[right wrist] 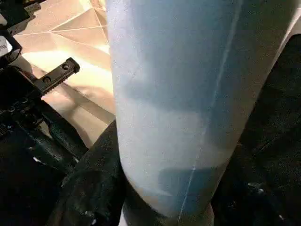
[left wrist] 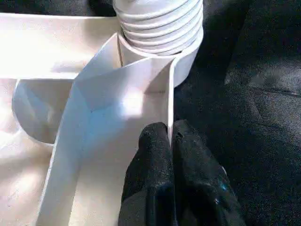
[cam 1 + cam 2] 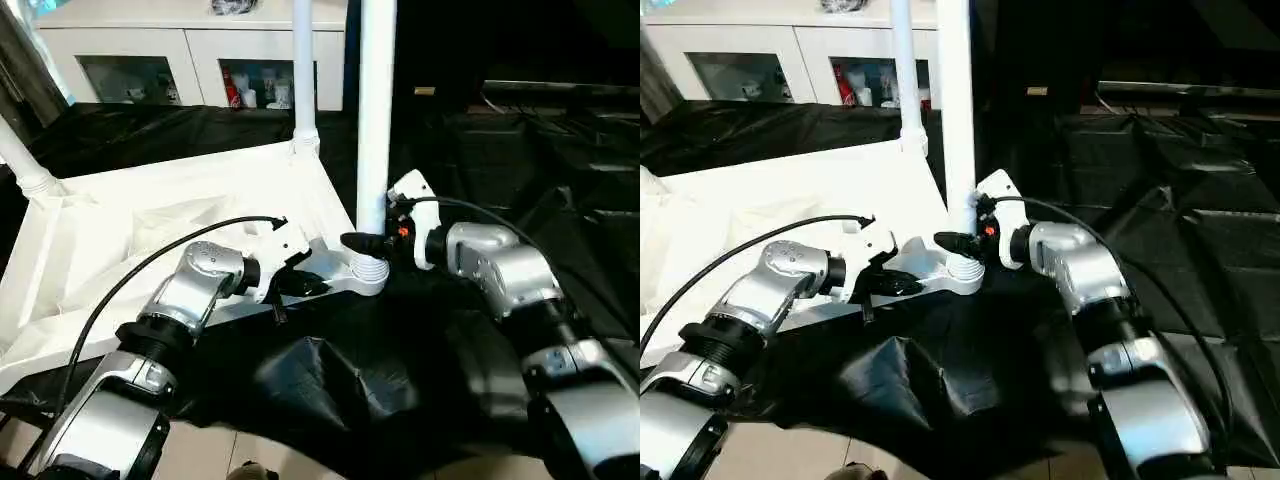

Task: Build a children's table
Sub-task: Insert table leg to table base

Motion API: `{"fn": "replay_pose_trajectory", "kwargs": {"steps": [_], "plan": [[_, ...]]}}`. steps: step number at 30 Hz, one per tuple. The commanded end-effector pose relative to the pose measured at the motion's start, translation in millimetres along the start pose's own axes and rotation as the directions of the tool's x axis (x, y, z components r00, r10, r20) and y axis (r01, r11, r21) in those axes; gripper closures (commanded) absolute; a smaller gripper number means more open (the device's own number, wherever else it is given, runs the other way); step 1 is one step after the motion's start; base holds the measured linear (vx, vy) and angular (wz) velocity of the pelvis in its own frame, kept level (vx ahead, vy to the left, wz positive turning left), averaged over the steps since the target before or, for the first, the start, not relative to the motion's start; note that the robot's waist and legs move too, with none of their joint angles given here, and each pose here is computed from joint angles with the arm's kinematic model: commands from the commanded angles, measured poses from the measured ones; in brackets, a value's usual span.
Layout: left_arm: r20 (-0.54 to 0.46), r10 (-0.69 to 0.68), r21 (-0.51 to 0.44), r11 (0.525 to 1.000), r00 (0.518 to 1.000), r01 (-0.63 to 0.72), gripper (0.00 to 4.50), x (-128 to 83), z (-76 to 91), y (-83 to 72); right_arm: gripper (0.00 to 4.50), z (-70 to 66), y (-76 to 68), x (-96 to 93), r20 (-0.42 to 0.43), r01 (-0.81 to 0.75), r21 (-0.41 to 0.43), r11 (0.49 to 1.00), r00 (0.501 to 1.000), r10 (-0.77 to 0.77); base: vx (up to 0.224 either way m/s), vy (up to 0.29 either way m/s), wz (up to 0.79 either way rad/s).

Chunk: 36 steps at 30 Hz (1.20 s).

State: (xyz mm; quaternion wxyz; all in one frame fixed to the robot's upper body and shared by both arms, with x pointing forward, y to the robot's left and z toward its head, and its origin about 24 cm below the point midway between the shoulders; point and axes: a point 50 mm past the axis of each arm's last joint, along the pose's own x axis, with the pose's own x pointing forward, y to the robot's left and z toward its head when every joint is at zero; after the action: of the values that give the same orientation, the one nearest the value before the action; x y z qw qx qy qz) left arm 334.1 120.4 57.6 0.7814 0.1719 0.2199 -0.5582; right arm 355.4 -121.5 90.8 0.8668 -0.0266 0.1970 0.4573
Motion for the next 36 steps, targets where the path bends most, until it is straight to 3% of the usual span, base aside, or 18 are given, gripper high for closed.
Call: {"fn": "replay_pose_trajectory", "kwargs": {"steps": [1, 6, 9, 13, 16, 19, 22, 29, 36], "plan": [[-0.006, 0.035, 0.009, 0.999, 0.999, -0.035, 4.50, -8.2, 3.2, 5.6, 2.60, -13.3, -3.9, -0.7, -0.033, 0.034, 0.052, 0.998, 0.999, -0.033, 0.000, 0.000, 0.00], [0.004, 0.059, -0.008, 0.998, 0.998, -0.058, 4.50, -9.2, 3.4, 7.1, 2.60, -19.4, -4.5, -5.2, 0.044, 0.044, 0.087, 0.995, 0.998, -0.048, 0.000, 0.000, 0.00], [0.004, 0.069, -0.012, 0.998, 0.998, -0.069, 4.50, -9.6, 4.0, 8.1, 2.60, -28.4, -5.7, -9.0, 0.085, 0.064, 0.127, 0.990, 0.994, -0.075, 0.000, 0.000, 0.00], [0.011, 0.094, -0.018, 0.995, 0.996, -0.093, 4.50, -9.8, 7.3, 12.2, 2.60, -50.4, -0.6, -14.3, 0.177, 0.079, 0.221, 0.972, 0.977, -0.119, 0.000, 0.000, 0.00], [0.015, 0.099, -0.022, 0.995, 0.995, -0.099, 4.50, -9.5, 8.9, 13.3, 2.60, -58.6, 2.8, -14.5, 0.190, 0.082, 0.244, 0.966, 0.973, -0.130, 0.000, 0.000, 0.00], [0.015, 0.104, -0.020, 0.994, 0.994, -0.104, 4.50, -9.0, 10.2, 14.6, 2.60, -69.8, 7.3, -14.6, 0.183, 0.097, 0.263, 0.960, 0.972, -0.149, 0.000, 0.000, 0.00], [0.013, 0.104, -0.018, 0.994, 0.995, -0.104, 4.50, -9.0, 10.3, 14.9, 2.60, -71.5, 10.6, -14.2, 0.186, 0.096, 0.262, 0.960, 0.971, -0.147, 0.000, 0.000, 0.00], [-0.006, 0.094, 0.006, 0.996, 0.996, -0.094, 4.50, -8.6, 9.3, 14.3, 2.60, -66.5, 21.6, -2.7, 0.084, 0.077, 0.108, 0.991, 0.993, -0.086, 0.000, 0.000, 0.00], [-0.022, 0.078, 0.020, 0.997, 0.997, -0.078, 4.50, -9.1, 5.3, 11.2, 2.60, -68.7, 24.2, 7.6, -0.030, 0.028, 0.045, 0.999, 0.999, -0.026, 0.000, 0.000, 0.00]]}}
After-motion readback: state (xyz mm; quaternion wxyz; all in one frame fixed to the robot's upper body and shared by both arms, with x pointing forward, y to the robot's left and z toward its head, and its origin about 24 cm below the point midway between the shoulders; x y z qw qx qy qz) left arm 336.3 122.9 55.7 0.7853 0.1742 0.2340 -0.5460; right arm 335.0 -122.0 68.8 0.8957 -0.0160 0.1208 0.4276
